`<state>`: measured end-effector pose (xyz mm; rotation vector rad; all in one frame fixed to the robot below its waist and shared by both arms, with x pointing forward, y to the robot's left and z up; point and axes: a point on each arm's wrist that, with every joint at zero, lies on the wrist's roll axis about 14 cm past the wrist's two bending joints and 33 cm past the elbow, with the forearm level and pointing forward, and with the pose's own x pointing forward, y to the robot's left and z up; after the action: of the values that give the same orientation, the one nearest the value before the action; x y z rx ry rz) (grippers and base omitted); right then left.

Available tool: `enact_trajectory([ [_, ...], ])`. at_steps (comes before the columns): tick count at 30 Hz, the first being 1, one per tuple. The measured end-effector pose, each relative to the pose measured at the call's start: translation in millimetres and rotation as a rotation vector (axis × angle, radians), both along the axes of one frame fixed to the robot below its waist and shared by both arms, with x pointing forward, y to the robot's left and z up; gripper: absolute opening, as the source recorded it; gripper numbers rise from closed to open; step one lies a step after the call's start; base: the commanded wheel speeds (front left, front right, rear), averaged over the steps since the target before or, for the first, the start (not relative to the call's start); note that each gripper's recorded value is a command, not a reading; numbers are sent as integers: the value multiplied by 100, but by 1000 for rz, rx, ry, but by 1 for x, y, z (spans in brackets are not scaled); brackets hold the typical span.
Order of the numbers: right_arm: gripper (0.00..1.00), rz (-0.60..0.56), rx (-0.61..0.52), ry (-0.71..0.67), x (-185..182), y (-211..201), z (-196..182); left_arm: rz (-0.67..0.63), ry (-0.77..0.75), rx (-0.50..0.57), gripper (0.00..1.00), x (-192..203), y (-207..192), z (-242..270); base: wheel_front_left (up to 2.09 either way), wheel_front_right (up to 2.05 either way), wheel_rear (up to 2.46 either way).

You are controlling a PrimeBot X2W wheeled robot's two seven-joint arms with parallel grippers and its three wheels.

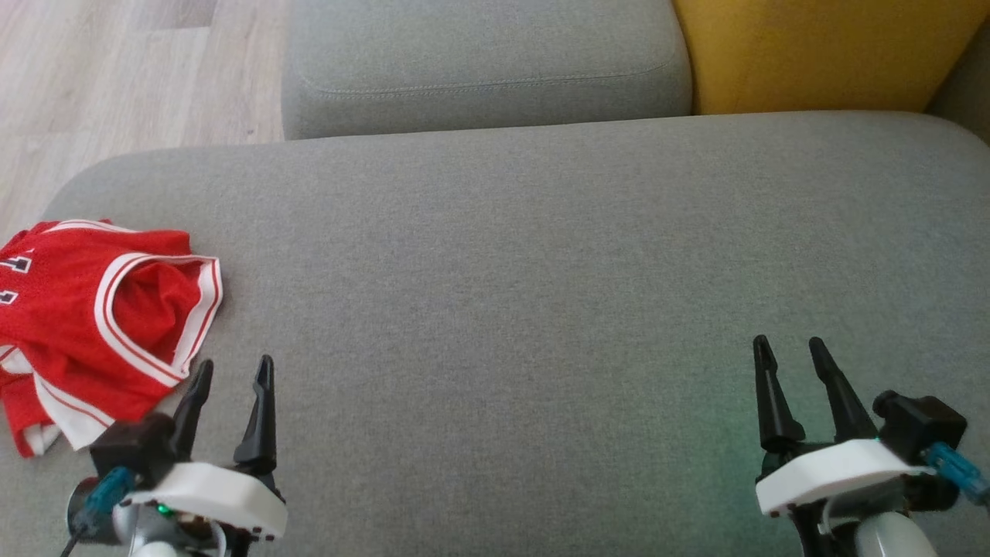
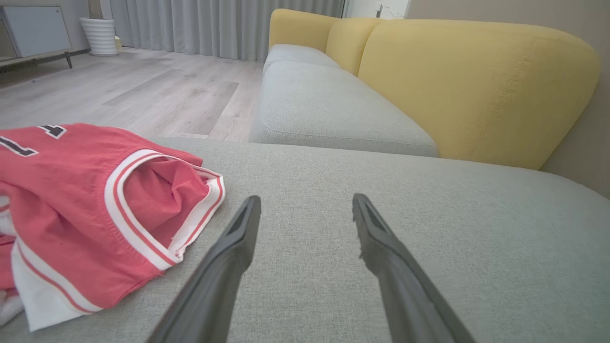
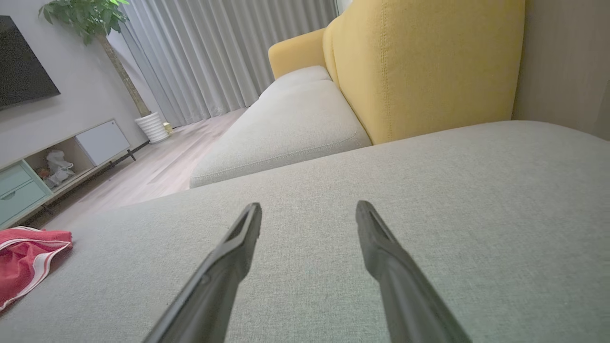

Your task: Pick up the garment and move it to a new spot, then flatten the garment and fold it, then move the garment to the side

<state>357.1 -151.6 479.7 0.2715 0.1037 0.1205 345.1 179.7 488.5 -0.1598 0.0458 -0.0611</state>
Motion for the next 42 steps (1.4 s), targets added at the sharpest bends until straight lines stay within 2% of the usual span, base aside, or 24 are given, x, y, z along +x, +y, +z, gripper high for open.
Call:
enact_trajectory([
  [22,100,40,-178,-61,-1,6,7,-43,-48,218,100,-10,-6,-2,0,0,0],
  [31,100,58,-233,-51,-6,9,1,-50,-50,248,100,-15,-7,-7,0,0,0],
  [42,100,43,-208,-41,-7,5,-1,-52,-30,211,100,-15,-8,-12,0,0,0],
])
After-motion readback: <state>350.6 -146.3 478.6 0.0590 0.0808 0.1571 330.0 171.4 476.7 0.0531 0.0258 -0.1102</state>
